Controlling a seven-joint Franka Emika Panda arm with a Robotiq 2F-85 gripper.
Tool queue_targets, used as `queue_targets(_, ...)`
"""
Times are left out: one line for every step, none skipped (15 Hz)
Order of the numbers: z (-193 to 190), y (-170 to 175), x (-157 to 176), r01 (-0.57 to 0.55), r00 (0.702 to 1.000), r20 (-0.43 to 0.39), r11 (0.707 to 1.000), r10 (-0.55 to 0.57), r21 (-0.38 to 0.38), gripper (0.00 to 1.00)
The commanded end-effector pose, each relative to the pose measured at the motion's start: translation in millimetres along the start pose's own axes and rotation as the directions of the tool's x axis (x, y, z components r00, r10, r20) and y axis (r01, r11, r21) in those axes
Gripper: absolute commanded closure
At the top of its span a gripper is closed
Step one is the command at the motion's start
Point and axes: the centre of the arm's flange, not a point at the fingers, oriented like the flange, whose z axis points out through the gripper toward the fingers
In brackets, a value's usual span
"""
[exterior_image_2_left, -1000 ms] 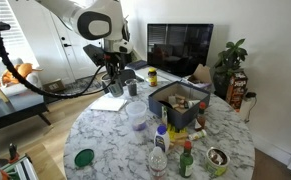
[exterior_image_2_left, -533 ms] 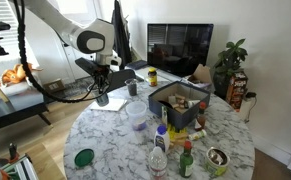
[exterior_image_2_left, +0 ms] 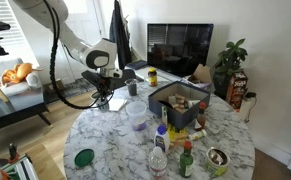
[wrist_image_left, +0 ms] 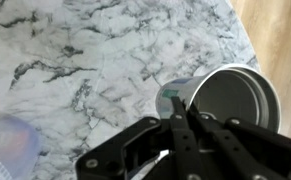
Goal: Take the silver cup out of the plastic cup then empty the plastic cup onto the desk then put the silver cup back in the plastic cup
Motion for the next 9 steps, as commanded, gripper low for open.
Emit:
queue_targets(32.8,6.8,33.0,-0.038,0.999,0.034,0.999,0.037,0.034,0.99)
queue_targets(38.9,11.1,37.7,-0.056,0.998,0.042,0.998,0.055,0.021,0.99)
queue_targets(42.6,13.3,43.9,-0.074,0.996,0.049,0.997,0.072,0.034,0.99)
queue_targets(47.9,16.4,47.3,-0.08,0.996,0.054,0.996,0.077,0.04,0.99)
queue_targets(51.7,17.3,49.9,-0.082,0.995,0.057,0.996,0.08,0.032,0.99)
queue_targets(54.9,18.4,52.4,-0.083,0.995,0.054,0.996,0.082,0.029,0.99)
queue_targets(57.4,19.5,54.2,-0.087,0.995,0.057,0.996,0.085,0.03,0.99)
queue_targets(57.2,21.3,57.6,-0.096,0.994,0.053,0.995,0.094,0.031,0.99)
queue_targets(52.1,21.5,60.3,-0.095,0.995,0.044,0.995,0.093,0.041,0.7)
